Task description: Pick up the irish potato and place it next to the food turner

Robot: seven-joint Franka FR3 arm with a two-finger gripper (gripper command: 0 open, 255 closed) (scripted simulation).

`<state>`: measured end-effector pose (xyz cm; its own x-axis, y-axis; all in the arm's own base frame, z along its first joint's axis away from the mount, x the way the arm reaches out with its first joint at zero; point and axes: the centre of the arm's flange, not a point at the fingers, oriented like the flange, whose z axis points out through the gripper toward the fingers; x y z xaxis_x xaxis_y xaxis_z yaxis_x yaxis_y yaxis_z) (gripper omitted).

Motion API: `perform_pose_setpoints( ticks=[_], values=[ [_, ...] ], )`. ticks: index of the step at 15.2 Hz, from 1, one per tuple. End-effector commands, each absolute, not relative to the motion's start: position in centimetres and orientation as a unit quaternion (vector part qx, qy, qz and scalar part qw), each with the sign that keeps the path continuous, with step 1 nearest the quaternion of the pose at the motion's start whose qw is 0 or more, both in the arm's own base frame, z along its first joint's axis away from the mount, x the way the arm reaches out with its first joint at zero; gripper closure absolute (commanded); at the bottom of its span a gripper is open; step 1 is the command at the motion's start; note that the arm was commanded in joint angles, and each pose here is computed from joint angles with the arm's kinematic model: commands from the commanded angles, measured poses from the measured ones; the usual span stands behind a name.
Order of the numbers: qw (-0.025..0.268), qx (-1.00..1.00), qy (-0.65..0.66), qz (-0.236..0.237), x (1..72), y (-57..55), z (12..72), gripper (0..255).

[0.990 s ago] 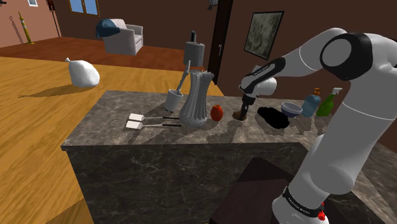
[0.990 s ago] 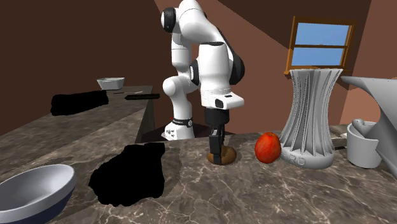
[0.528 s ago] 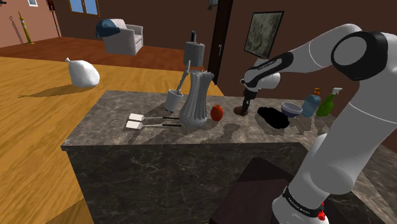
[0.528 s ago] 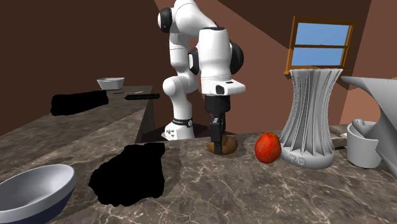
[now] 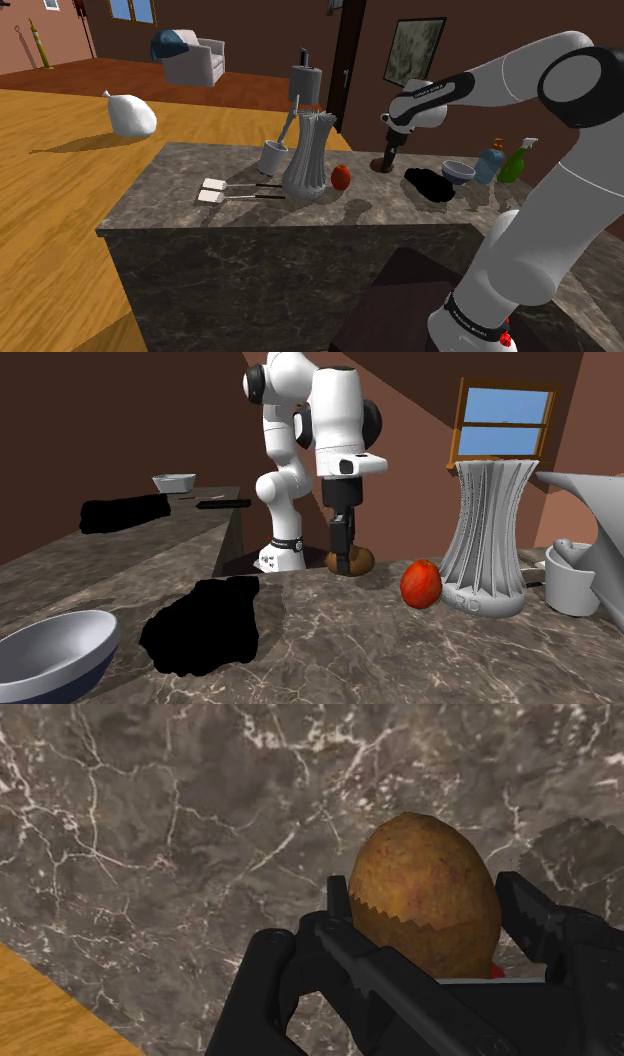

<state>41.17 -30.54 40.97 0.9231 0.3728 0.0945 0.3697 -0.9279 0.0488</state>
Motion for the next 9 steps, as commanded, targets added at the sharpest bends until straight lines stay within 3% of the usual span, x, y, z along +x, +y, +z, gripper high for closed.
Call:
perform_pose_setpoints(
  ticks=[1,9],
  values=[
    [0.015,0.981,0.189,0.051,41.2,-30.5,42.1,255],
    [0.015,0.981,0.189,0.051,41.5,-29.2,45.8,255]
  ],
)
